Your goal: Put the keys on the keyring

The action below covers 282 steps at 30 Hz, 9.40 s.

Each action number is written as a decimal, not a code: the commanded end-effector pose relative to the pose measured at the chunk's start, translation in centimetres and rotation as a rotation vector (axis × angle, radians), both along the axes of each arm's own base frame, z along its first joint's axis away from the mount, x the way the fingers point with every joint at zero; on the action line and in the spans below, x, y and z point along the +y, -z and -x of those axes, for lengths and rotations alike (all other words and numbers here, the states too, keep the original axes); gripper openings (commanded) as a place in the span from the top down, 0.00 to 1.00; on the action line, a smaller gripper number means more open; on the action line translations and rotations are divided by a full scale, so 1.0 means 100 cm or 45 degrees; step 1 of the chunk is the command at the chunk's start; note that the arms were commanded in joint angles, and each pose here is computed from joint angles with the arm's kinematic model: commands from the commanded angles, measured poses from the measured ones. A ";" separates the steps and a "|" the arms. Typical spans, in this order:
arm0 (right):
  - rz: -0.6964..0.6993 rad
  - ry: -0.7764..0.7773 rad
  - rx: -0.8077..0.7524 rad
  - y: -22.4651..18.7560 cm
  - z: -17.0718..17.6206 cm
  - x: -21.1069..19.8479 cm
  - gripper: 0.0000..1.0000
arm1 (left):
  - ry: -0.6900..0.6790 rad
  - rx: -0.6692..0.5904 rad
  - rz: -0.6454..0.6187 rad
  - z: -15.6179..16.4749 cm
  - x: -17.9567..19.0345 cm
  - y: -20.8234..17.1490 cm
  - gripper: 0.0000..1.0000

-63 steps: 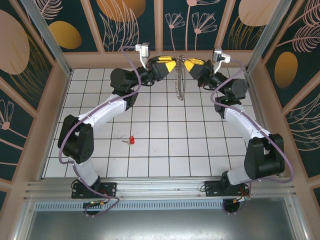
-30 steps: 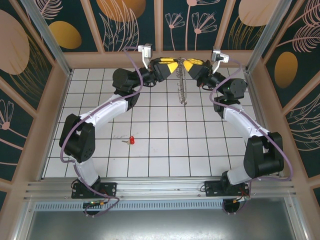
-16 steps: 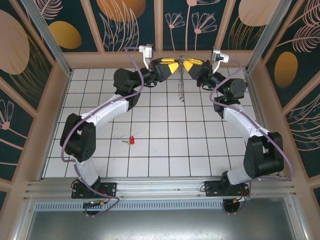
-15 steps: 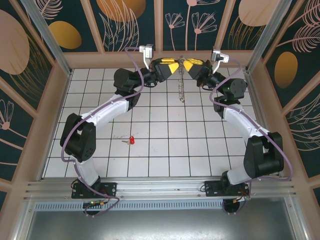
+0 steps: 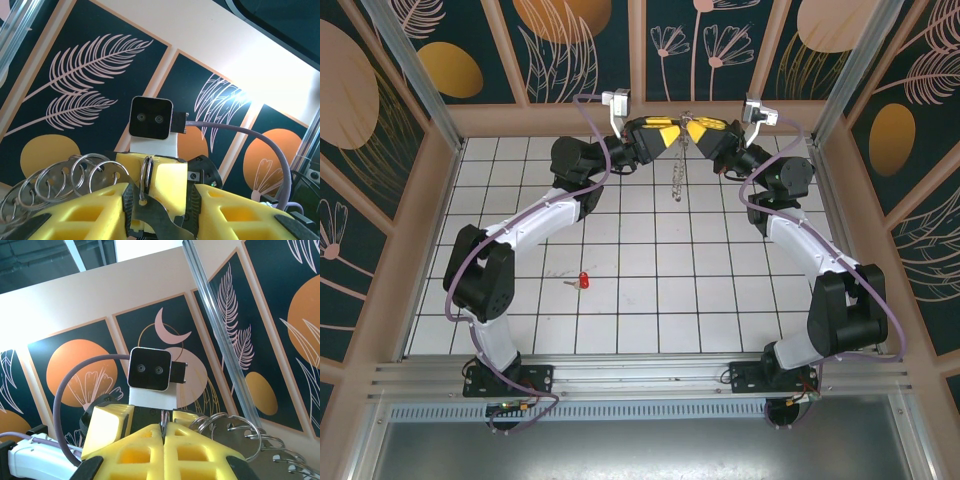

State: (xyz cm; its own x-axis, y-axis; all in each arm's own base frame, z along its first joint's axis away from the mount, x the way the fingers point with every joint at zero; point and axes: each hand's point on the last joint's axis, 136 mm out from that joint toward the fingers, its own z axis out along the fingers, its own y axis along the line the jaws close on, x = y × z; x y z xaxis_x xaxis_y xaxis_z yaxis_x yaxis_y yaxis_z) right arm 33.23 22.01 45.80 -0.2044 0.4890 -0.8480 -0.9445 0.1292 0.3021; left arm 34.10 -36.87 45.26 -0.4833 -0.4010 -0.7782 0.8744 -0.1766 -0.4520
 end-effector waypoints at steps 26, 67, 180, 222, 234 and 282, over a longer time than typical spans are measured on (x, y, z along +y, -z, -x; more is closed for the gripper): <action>-0.013 -0.031 -0.105 -0.015 0.020 0.005 1.00 | -0.013 -0.061 0.048 0.001 -0.001 -0.015 0.62; 0.036 0.057 -0.007 -0.008 0.005 0.000 0.55 | -0.087 -0.070 -0.016 -0.004 -0.002 -0.002 1.00; 0.287 -0.045 -0.043 0.020 0.041 0.001 0.84 | 0.238 -0.379 -0.396 0.038 -0.022 0.023 1.00; 0.211 0.054 -0.090 0.009 0.037 -0.023 1.00 | -0.025 -0.196 -0.096 0.017 0.007 -0.005 0.64; 0.128 0.063 -0.103 -0.003 0.034 -0.025 1.00 | 0.115 -0.160 -0.003 0.026 0.007 -0.001 0.75; 0.137 0.099 -0.043 0.008 0.019 -0.012 1.00 | 0.053 -0.109 -0.007 0.012 -0.011 0.013 0.63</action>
